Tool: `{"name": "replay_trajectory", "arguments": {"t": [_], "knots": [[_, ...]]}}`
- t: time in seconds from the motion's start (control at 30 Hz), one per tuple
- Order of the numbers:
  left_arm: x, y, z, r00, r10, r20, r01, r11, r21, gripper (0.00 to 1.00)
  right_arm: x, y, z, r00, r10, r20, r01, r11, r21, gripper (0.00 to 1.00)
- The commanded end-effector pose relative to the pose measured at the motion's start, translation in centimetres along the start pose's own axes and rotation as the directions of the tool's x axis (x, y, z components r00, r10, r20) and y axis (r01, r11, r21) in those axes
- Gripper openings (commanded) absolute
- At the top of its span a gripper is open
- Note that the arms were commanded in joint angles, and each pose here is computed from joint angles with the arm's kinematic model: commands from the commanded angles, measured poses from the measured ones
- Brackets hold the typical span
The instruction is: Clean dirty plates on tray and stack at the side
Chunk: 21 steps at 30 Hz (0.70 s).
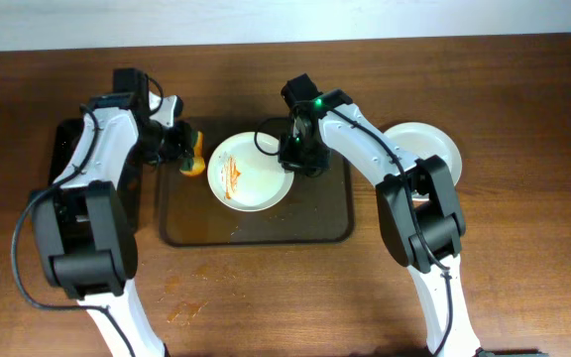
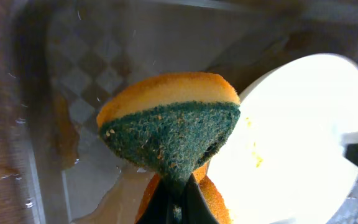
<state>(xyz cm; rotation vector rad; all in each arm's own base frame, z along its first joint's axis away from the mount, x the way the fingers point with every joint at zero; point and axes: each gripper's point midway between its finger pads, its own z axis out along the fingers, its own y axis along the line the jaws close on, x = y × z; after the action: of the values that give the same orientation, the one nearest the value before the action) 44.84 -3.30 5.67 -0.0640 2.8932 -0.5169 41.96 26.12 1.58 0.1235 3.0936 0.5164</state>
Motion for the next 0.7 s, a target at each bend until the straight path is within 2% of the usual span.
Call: {"name": "replay_trajectory", "arguments": {"t": [0.0, 0.03, 0.07, 0.27, 0.47, 0.57, 0.67], "knots": [[-1.3, -2.2, -3.9, 0.994, 0.08, 0.08, -0.08, 0.997, 0.004, 0.0, -0.2, -0.8, 1.7, 0.999, 0.033, -0.018, -0.033, 0.999, 0.016, 0.17], [-0.7, -2.7, -3.5, 0.994, 0.098, 0.056, -0.099, 0.995, 0.007, 0.01, -0.1, -0.8, 1.9, 0.999, 0.036, -0.021, -0.036, 0.999, 0.014, 0.08], [-0.4, -3.0, -3.3, 0.992, 0.118, 0.046, -0.119, 0.993, 0.009, 0.01, -0.2, -0.8, 1.9, 0.999, 0.035, -0.018, -0.035, 0.999, 0.012, 0.04], [0.4, -5.9, -1.5, 0.973, 0.231, 0.009, -0.231, 0.973, 0.007, 0.01, -0.4, -0.4, 1.9, 0.999, 0.031, -0.015, -0.031, 0.999, -0.008, 0.04], [1.1, -3.4, 4.2, 0.968, 0.231, -0.092, -0.24, 0.966, -0.094, 0.01, -0.4, -0.2, 1.9, 1.0, 0.028, -0.013, -0.029, 0.999, -0.016, 0.04], [1.3, -3.0, 6.8, 0.965, 0.238, -0.112, -0.249, 0.964, -0.092, 0.01, -0.4, -0.2, 1.9, 1.0, 0.028, -0.014, -0.029, 0.999, -0.018, 0.04], [2.9, -3.2, 8.3, 0.956, 0.236, -0.176, -0.254, 0.964, -0.083, 0.0, -0.4, -0.2, 1.9, 1.0, 0.028, -0.014, -0.029, 0.999, -0.018, 0.04]]}}
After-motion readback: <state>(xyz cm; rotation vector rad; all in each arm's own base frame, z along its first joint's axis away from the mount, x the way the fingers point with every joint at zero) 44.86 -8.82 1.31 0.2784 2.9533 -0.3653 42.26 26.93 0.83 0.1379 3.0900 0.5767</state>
